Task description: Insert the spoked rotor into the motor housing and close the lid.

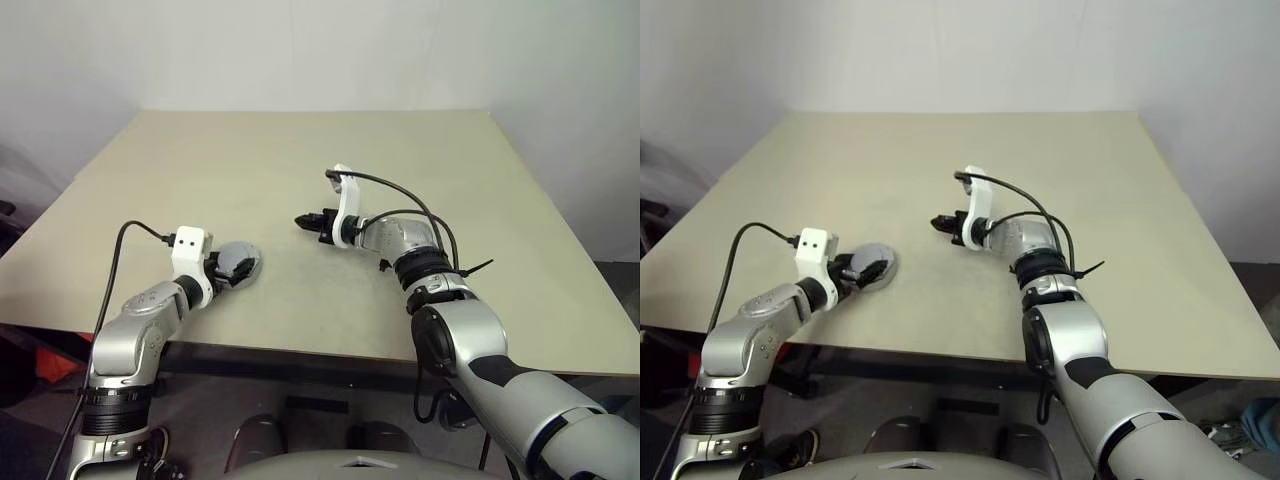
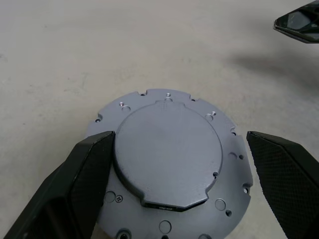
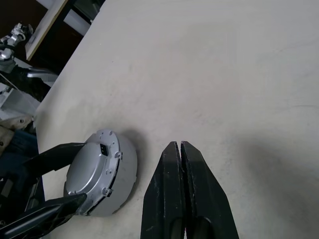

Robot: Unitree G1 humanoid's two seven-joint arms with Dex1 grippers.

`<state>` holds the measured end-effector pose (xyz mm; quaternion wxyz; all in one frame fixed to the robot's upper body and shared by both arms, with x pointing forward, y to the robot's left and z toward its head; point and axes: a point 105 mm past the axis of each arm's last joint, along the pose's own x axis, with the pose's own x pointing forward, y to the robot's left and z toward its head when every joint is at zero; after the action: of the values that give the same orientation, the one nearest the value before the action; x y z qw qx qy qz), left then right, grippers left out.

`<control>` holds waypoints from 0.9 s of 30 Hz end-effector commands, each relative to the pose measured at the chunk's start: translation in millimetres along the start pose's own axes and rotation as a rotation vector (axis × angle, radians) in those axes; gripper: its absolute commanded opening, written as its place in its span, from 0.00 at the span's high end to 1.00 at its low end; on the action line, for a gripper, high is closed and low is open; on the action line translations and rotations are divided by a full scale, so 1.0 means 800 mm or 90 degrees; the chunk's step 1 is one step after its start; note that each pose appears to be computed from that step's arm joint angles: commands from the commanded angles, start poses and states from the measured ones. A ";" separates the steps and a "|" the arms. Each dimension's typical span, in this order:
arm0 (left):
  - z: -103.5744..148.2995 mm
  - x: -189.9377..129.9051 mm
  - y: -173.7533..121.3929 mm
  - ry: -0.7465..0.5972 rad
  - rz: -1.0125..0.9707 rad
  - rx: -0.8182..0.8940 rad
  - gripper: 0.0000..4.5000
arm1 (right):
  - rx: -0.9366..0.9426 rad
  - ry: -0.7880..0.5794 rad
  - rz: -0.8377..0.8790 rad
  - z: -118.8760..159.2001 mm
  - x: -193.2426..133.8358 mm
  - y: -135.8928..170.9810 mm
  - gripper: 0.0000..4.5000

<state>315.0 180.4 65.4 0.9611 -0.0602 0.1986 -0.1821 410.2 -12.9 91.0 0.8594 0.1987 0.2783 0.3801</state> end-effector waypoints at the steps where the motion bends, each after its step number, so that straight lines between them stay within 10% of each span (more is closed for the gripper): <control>1: -0.028 0.001 -0.007 0.044 -0.022 -0.040 0.01 | -0.030 -0.021 0.017 0.019 0.001 0.012 1.00; 5: -0.028 0.000 -0.007 0.037 -0.021 -0.048 0.14 | -0.030 -0.020 0.016 0.018 0.001 0.012 1.00; 17: -0.026 0.000 -0.003 0.031 -0.014 -0.055 0.95 | -0.029 -0.019 0.011 0.017 0.000 0.009 1.00; 27: -0.028 0.001 0.002 0.035 0.000 -0.074 0.95 | -0.027 -0.022 0.010 0.018 0.000 0.009 1.00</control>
<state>314.1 192.3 65.8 0.9653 -0.0880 0.1891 -0.1570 410.7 -14.8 89.9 0.8614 0.1921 0.2783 0.3789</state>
